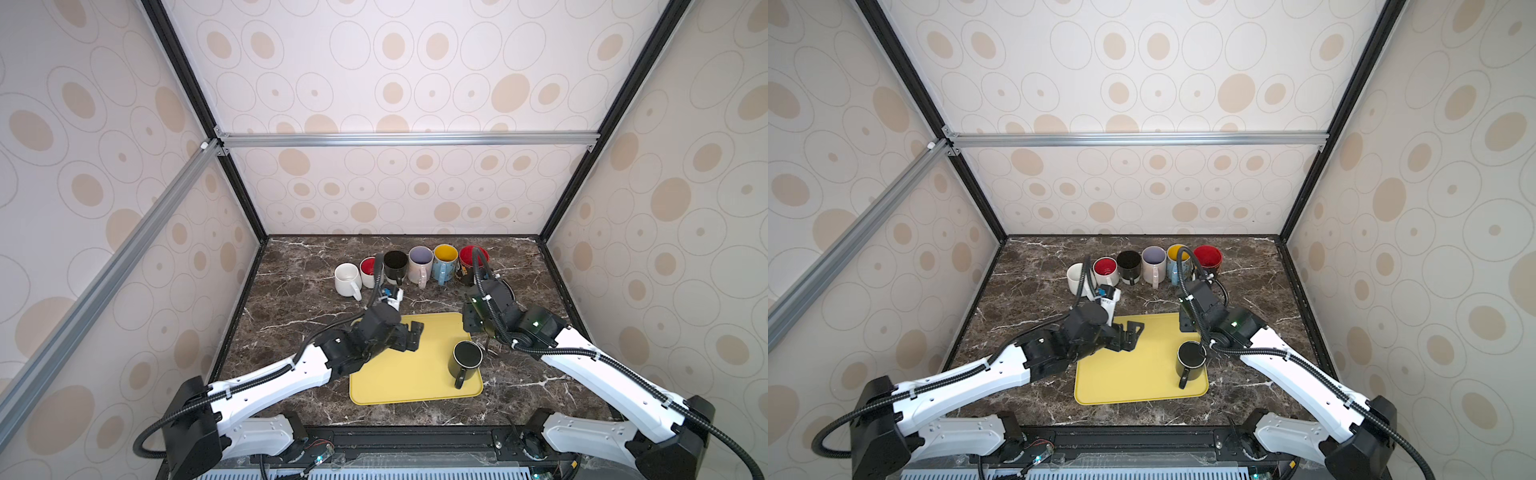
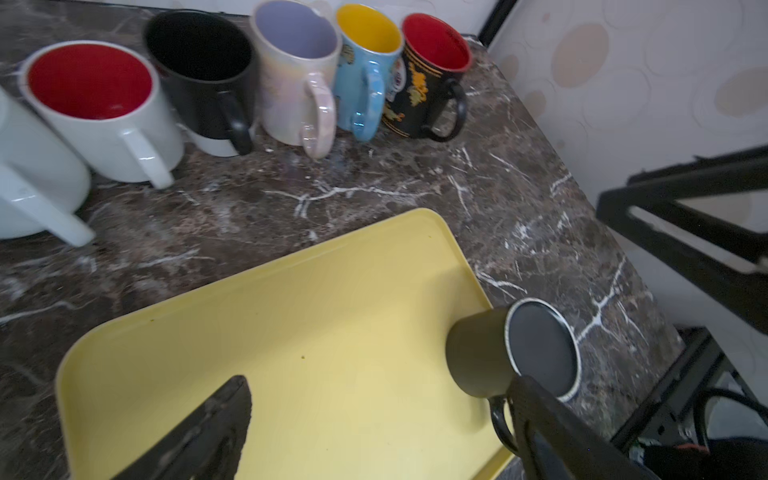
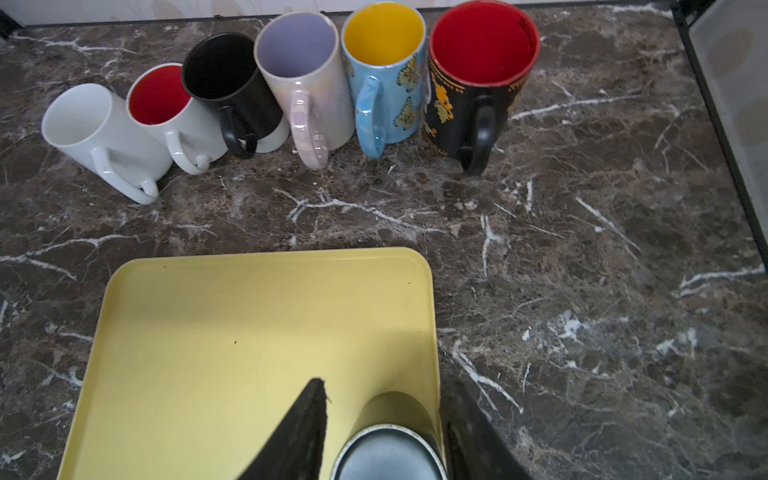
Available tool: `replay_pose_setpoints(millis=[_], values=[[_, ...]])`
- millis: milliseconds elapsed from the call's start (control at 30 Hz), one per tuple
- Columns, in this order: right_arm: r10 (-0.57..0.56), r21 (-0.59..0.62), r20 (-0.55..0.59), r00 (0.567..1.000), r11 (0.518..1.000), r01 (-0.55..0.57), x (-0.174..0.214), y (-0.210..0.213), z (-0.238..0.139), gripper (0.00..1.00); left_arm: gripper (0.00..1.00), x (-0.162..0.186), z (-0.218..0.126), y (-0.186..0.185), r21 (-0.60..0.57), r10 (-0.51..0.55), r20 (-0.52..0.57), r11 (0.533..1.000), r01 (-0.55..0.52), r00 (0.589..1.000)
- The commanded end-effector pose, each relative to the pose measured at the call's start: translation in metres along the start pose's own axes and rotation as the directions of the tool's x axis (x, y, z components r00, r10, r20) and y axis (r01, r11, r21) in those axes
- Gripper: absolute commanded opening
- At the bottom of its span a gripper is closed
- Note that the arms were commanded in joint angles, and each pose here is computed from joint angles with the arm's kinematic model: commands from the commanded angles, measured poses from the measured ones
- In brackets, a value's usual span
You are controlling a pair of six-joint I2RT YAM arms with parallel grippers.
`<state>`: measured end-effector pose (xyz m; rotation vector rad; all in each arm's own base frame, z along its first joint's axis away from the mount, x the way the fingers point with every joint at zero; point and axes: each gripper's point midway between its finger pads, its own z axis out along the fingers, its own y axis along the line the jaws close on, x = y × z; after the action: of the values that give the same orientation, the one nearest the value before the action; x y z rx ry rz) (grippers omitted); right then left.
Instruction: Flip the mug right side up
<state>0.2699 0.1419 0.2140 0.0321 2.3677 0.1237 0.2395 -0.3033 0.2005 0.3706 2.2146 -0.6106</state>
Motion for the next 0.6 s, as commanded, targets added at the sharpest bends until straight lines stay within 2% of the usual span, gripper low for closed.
replay_pose_setpoints(millis=[0,200,567], values=[[0.083,0.012,0.000,0.997,0.997,-0.083,0.006,-0.016,-0.008,0.46,0.96,0.016,0.009,-0.022,-0.004,0.124,-0.067,0.992,-0.125,0.990],[0.095,0.016,-0.017,0.995,0.995,-0.095,0.015,-0.023,-0.009,0.46,0.95,0.038,0.020,-0.054,0.074,0.150,-0.103,0.987,-0.143,0.983],[0.205,0.026,-0.002,0.979,0.978,-0.205,0.041,-0.054,-0.019,0.46,0.96,0.066,0.034,-0.102,0.095,0.258,-0.166,0.965,-0.245,0.952]])
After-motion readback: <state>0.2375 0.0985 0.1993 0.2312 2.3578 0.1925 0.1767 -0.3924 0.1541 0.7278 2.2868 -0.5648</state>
